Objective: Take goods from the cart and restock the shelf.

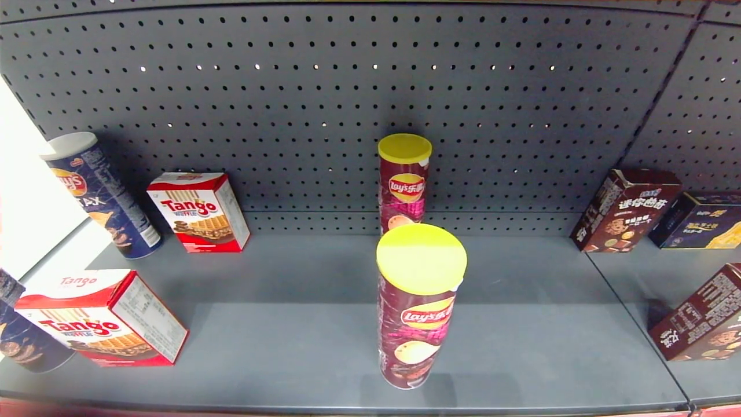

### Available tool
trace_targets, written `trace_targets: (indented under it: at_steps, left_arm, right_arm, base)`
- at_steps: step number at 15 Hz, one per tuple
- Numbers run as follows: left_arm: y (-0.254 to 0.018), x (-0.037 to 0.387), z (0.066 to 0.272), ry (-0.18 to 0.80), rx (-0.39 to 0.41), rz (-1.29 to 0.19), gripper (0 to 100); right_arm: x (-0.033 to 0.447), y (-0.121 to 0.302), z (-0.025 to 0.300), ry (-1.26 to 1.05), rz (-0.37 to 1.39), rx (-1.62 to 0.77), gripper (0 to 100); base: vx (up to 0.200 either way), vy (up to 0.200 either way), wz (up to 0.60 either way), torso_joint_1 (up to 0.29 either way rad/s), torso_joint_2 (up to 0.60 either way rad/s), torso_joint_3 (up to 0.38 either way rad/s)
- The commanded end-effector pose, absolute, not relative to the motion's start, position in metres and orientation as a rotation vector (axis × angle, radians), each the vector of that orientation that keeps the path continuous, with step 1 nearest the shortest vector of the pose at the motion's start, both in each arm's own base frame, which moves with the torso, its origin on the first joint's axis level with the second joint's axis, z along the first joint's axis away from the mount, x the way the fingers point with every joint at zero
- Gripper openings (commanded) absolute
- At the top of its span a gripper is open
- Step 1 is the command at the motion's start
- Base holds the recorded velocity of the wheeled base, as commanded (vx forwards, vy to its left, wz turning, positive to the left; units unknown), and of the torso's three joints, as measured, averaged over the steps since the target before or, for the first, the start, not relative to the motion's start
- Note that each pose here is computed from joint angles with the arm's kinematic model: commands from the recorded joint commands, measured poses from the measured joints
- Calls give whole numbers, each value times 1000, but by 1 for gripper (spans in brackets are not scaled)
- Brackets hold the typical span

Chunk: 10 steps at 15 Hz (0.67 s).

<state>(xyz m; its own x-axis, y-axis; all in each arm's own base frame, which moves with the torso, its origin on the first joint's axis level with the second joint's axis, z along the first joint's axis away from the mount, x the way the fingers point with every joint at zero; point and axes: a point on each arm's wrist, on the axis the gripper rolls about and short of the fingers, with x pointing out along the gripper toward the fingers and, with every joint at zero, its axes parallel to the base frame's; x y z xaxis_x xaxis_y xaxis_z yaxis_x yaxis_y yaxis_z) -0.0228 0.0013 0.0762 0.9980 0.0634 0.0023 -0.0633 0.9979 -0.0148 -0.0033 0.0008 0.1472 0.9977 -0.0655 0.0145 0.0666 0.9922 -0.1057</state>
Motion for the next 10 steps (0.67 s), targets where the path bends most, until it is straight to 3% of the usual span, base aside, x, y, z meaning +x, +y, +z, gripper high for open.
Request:
trace_targets:
  at_steps: [1, 4, 10]
  left_arm:
    - [1, -23, 76, -2, -15, 64, 100]
    - [1, -23, 76, -2, -15, 64, 100]
    - [1, -23, 76, -2, -17, 63, 100]
  right_arm:
    - [-19, 3, 103, -47, -120, -93, 100]
    - [-15, 2, 80, 70, -116, -22, 100]
    - [-15, 3, 77, 97, -145, 2, 100]
  base:
    - [0, 0, 0, 0, 0, 0]
    - [0, 0, 0, 0, 0, 0]
    - [0, 0, 0, 0, 0, 0]
